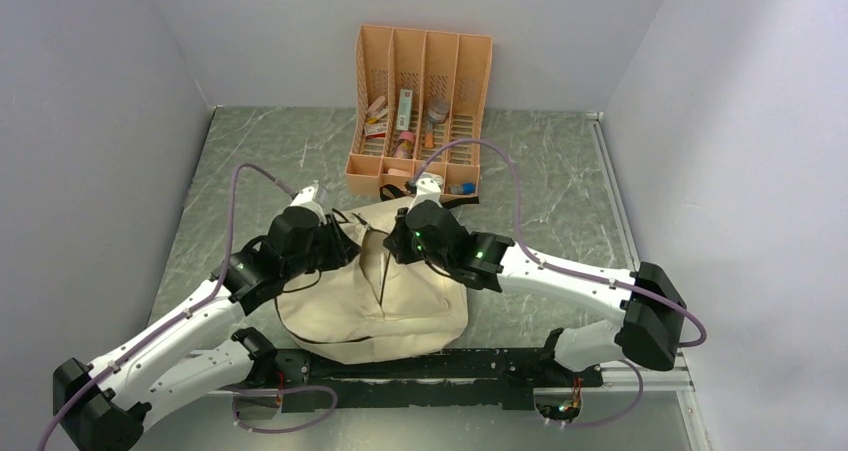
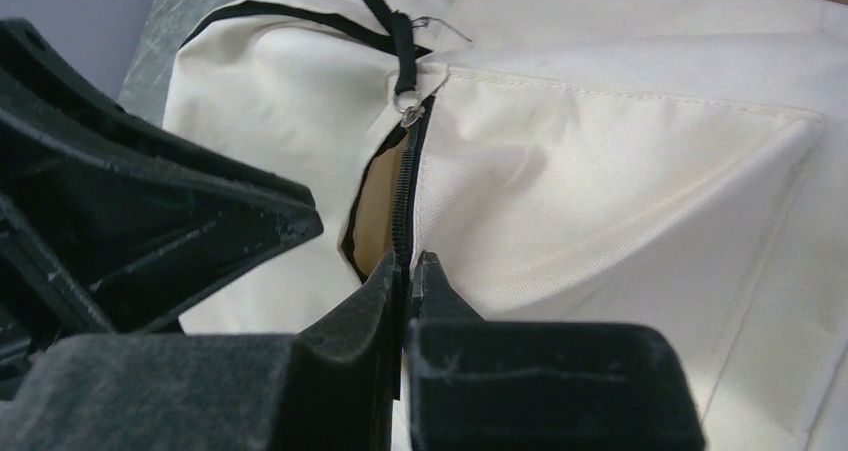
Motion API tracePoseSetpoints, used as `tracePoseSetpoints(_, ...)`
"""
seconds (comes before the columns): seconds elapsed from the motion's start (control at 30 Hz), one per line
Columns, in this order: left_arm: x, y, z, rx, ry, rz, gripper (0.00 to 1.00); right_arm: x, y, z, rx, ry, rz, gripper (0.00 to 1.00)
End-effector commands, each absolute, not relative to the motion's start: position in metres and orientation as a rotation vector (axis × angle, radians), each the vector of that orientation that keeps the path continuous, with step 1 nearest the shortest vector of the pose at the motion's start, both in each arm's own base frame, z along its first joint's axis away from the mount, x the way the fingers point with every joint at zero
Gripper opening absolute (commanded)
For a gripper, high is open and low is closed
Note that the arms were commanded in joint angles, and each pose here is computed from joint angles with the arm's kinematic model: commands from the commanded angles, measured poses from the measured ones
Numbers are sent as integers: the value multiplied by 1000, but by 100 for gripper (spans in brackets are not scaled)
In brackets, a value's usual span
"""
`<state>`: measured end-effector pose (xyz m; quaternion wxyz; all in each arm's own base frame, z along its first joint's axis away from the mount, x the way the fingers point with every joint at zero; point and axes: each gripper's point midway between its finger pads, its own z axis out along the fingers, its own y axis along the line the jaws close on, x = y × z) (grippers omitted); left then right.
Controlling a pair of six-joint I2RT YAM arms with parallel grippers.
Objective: Pack the student bag
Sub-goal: Place the stationery in the student bag.
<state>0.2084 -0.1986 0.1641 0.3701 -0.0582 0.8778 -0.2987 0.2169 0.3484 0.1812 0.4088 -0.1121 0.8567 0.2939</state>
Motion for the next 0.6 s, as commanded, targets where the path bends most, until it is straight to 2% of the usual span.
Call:
tracePoseSetpoints(0.0, 215, -174, 165, -199, 2253, -588, 27, 208, 367, 182, -383, 2144, 834, 0)
tracePoseSetpoints(0.13, 220, -168, 170, -215, 2236, -543, 33, 189, 389, 149, -569, 2244, 891, 1)
tracePoseSetpoints(0.23, 223, -165, 168, -223, 2248, -511, 47, 183, 392, 116, -613, 2334, 859, 5)
tracePoseSetpoints(0.3, 223, -165, 166, -230, 2258, -499, 52, 183, 391, 103, -610, 2353, 849, 6)
tracePoseSetpoints(0.57, 224, -167, 160, -246, 2266, -517, 56, 182, 397, 91, -657, 2359, 852, 25)
